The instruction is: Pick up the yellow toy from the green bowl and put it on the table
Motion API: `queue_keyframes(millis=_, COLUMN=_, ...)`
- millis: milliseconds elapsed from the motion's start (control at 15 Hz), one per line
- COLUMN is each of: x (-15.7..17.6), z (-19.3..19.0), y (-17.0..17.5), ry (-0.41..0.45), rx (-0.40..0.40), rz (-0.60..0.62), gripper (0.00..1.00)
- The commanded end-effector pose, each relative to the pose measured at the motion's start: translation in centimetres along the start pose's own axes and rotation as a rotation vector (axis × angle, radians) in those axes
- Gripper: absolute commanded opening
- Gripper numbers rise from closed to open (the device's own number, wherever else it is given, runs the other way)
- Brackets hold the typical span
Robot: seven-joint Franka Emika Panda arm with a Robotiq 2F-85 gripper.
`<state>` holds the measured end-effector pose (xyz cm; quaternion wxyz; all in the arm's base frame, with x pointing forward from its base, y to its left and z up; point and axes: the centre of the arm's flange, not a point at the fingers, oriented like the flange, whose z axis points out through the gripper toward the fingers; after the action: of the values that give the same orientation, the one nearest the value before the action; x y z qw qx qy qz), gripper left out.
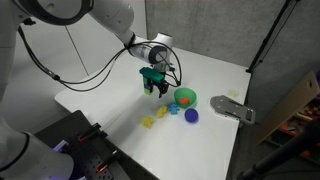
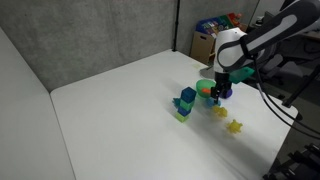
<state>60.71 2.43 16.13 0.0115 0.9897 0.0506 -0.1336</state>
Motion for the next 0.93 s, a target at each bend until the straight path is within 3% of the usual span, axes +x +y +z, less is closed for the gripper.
queue_keyframes(millis=0, x=-0.4, z=-4.3, y=1.3, ry=0.001, rx=0.02, rz=-0.05, gripper=1.0)
queue_keyframes(millis=467, x=-1.2, z=-13.5, y=1.5, ry=0.073, rx=0.013, rz=-0.086, gripper=1.0)
queue_keyframes(millis=867, x=-4.7, z=-19.6, y=0.6, ry=0.102, rx=-0.007, rz=-0.045, gripper=1.0)
